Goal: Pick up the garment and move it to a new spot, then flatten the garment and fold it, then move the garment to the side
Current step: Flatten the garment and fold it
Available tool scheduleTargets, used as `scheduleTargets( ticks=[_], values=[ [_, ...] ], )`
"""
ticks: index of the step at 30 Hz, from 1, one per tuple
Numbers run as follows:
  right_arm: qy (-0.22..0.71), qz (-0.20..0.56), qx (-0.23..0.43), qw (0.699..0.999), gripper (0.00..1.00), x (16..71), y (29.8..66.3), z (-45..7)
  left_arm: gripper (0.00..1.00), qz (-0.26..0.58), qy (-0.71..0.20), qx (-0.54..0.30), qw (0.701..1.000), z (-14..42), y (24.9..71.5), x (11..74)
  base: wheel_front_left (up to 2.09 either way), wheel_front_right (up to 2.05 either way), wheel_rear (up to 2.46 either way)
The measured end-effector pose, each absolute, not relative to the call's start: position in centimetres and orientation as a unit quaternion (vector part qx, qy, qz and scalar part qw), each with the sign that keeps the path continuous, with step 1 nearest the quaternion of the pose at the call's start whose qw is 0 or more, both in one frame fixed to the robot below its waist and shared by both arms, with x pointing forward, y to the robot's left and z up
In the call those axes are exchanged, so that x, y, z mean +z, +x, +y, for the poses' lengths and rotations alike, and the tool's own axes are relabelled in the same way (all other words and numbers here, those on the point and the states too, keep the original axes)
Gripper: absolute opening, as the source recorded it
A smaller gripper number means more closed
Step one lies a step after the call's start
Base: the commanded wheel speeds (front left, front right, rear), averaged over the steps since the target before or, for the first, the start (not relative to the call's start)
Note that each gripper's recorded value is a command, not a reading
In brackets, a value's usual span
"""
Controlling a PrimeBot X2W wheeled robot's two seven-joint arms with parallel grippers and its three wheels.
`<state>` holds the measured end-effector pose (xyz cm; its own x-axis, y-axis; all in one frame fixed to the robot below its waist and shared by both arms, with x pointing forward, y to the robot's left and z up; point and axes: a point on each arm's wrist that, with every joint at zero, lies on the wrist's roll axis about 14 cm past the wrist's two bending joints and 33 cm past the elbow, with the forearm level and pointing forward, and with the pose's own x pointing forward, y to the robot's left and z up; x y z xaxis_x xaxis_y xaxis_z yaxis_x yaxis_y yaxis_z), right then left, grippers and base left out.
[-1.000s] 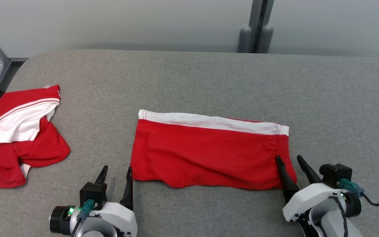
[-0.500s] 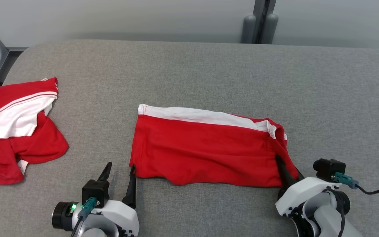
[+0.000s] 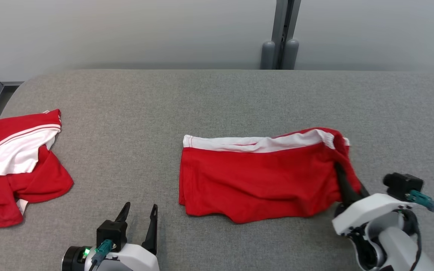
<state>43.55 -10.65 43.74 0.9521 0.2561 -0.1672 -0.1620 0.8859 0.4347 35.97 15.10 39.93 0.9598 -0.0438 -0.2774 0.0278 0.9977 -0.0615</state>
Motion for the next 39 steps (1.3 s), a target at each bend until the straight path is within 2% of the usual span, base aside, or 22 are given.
scheduleTargets(
  ticks=[12,18,19,20,21,29,35,37,39],
  values=[
    [0.251,0.132,0.293,0.913,0.00,48.3,41.9,1.9,1.00,0.147,-0.034,-0.010,0.988,15.7,34.6,39.6,0.00,0.00,0.00],
    [0.229,0.154,0.345,0.897,0.00,47.8,41.4,6.4,1.00,0.149,-0.040,0.015,0.988,17.0,33.2,39.6,0.00,0.00,0.00],
    [0.219,0.157,0.353,0.896,0.16,47.6,41.3,7.0,1.00,0.148,-0.040,0.021,0.988,17.3,32.9,39.7,0.00,0.00,0.00],
    [0.214,0.160,0.356,0.896,0.46,47.3,41.5,7.4,1.00,0.147,-0.041,0.027,0.988,17.6,32.7,39.7,0.00,0.00,0.00],
    [0.211,0.161,0.358,0.895,1.00,47.1,41.6,7.8,1.00,0.146,-0.042,0.033,0.988,17.9,32.5,39.8,0.00,0.00,0.00],
    [0.215,0.143,0.365,0.895,1.00,47.3,41.8,9.2,1.00,0.130,-0.045,0.056,0.989,19.0,32.3,40.7,0.00,0.00,0.00],
    [0.203,0.109,0.278,0.933,1.00,47.3,45.1,3.2,1.00,0.098,-0.037,0.039,0.994,18.0,34.2,42.5,0.00,0.00,0.00],
    [0.200,0.082,0.237,0.947,1.00,48.0,46.2,-0.1,1.00,0.085,-0.032,0.032,0.995,17.6,35.0,43.3,0.00,0.00,0.00],
    [0.178,0.069,0.181,0.965,1.00,47.0,45.7,-4.8,1.00,0.070,-0.026,0.018,0.997,16.7,36.0,44.2,0.00,0.00,0.00]
  ],
)
